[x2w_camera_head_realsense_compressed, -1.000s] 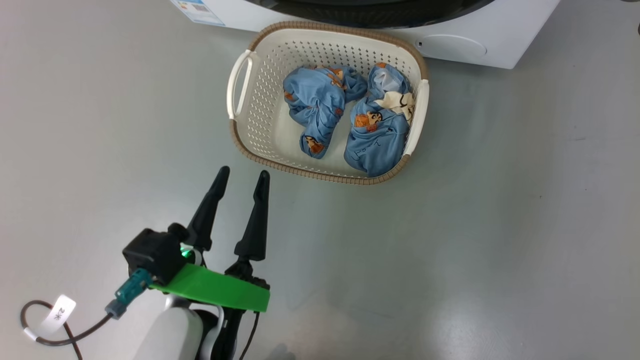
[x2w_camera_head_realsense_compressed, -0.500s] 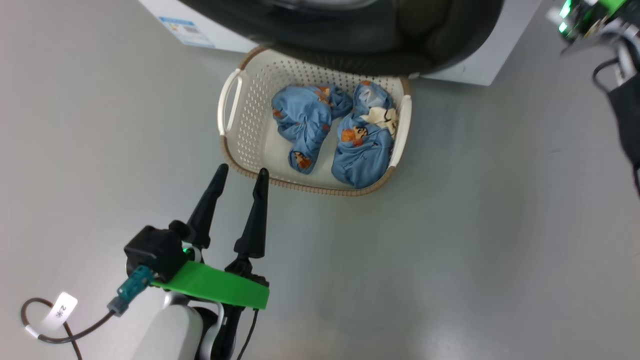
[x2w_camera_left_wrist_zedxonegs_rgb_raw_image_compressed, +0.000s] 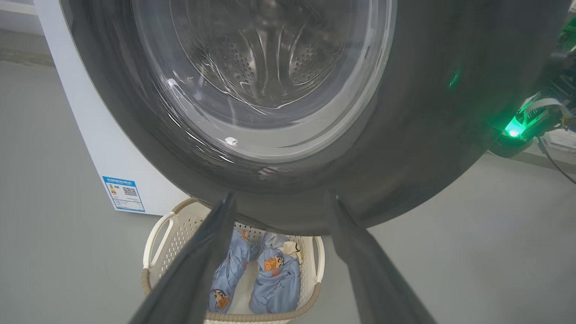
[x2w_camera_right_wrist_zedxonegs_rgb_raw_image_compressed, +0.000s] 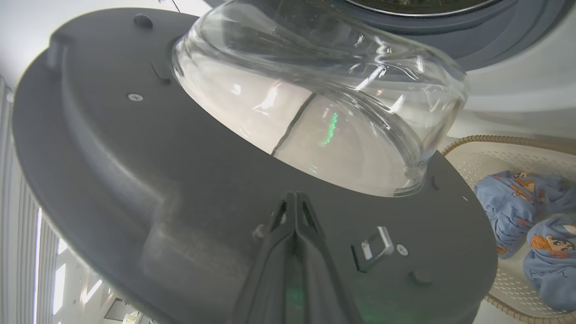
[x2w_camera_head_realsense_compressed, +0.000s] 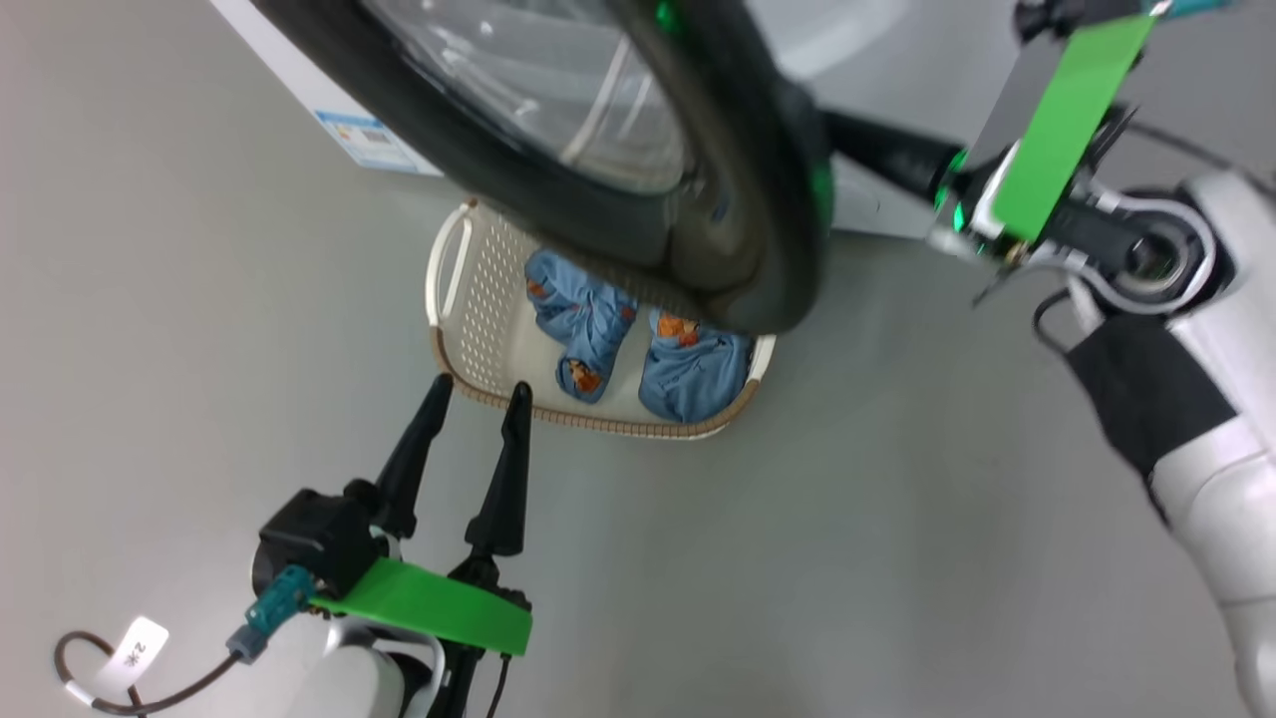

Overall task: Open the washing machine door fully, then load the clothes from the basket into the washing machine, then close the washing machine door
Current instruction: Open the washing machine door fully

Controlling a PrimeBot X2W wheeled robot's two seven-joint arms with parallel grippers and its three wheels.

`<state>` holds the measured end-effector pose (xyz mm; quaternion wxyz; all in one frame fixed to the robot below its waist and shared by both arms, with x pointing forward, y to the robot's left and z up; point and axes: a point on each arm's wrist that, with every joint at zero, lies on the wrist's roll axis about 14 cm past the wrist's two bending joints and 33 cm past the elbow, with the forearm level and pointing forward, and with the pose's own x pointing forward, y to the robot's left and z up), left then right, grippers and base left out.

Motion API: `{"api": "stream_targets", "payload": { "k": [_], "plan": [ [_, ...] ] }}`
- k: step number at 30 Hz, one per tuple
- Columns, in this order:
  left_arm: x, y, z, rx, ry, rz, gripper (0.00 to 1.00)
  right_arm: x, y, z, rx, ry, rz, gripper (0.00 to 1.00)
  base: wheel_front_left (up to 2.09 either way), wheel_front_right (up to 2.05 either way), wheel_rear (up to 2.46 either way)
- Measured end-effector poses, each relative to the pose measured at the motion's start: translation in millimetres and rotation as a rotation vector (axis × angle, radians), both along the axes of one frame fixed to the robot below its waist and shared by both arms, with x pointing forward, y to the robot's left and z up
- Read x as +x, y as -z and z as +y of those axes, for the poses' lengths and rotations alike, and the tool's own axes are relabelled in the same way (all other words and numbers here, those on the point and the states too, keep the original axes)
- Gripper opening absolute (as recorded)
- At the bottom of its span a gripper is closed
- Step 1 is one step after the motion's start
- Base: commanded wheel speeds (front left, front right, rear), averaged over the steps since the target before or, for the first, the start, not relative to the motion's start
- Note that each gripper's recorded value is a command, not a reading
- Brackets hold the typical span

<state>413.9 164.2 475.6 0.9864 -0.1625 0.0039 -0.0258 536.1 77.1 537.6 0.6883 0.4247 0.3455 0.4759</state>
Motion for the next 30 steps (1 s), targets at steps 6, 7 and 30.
{"api": "stream_targets", "payload": {
  "k": [6, 7, 30],
  "plan": [
    [-9.9, -5.7, 0.3, -0.005, -0.006, -0.01, 1.0, -25.9, -4.1, 5.9, -0.004, -0.047, -0.004, 0.0, 0.0, 0.0, 0.0],
    [-11.8, -7.0, 0.4, -0.004, -0.007, -0.013, 1.0, -31.9, -4.1, 7.8, -0.007, -0.061, -0.003, 0.0, 0.0, 0.0, 0.0],
    [-40.4, -21.2, 11.0, 0.007, -0.049, -0.042, 1.0, -105.4, -18.6, 53.6, -0.005, -0.234, -0.041, 0.0, 0.0, 0.0, 0.0]
  ]
}}
